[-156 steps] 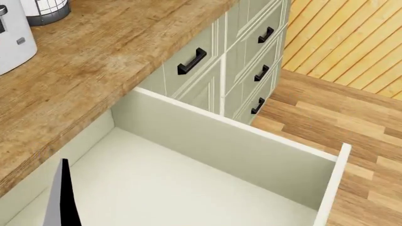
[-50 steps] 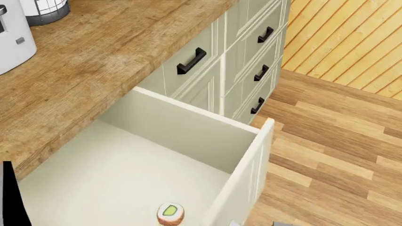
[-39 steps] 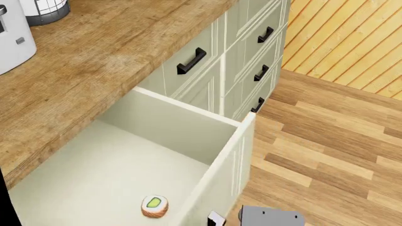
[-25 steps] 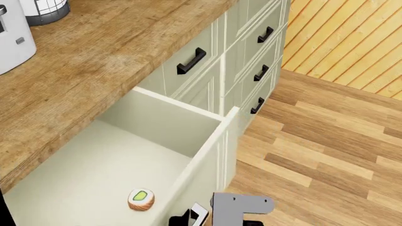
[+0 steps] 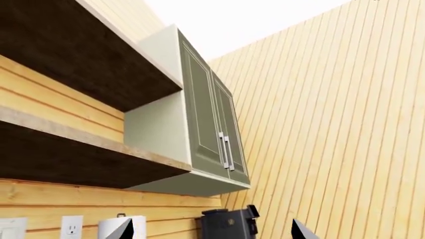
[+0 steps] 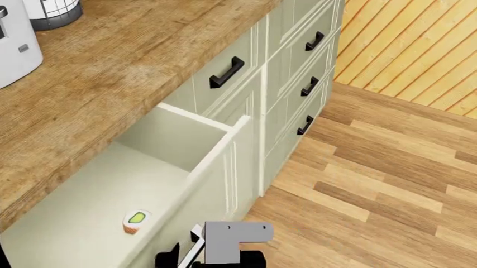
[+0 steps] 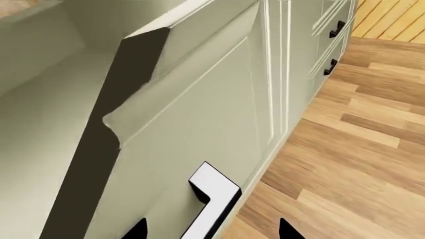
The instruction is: Close the right drawer.
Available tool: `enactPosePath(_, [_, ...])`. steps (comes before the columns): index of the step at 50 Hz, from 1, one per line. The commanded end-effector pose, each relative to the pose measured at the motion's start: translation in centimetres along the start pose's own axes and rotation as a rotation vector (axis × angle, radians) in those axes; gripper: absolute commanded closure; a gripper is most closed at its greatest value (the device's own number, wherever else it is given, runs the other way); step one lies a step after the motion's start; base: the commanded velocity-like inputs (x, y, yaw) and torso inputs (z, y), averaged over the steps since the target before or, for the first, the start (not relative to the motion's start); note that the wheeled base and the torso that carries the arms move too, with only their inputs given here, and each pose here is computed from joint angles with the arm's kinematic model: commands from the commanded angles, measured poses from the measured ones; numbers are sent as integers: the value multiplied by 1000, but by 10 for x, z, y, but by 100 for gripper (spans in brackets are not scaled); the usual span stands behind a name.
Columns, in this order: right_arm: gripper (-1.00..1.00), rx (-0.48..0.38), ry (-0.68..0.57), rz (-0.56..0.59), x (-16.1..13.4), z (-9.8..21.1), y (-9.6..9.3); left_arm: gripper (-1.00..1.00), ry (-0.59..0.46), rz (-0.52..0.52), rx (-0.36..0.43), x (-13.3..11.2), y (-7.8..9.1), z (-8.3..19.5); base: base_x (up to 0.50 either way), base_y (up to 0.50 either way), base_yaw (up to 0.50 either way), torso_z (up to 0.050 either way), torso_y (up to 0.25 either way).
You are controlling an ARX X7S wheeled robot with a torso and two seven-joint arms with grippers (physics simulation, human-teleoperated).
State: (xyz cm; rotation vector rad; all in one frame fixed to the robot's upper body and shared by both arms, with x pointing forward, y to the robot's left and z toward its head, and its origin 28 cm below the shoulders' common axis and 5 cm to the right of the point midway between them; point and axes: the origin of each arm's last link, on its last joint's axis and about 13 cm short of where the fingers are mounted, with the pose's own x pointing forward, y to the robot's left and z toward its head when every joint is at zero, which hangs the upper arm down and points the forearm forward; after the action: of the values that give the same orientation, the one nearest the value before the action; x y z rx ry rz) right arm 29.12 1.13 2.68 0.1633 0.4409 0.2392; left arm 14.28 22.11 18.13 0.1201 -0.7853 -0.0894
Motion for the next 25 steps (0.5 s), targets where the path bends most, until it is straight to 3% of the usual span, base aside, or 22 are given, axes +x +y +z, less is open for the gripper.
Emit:
enactPosePath(1, [-100,53,24,148,6,-3,32,-100,-13,5,10,5,1,5,0,0,0,0,0])
enactPosePath(14, [-100,39,13,226,4,1,51,-100,-8,9,17,4,1,3,0,0,0,0,0])
enactPosePath(19, [-100,-37,-49,305,-5,11,66,-100,-8,12,18,3,1,3,0,0,0,0,0])
enactPosePath(21, [-100,-97,-163,340,-16,23,71,-100,-8,11,18,3,0,3,0,0,0,0,0])
enactPosePath(25, [-100,-240,-526,551,-57,53,89,-100,-9,11,13,3,0,1,0,0,0,0,3])
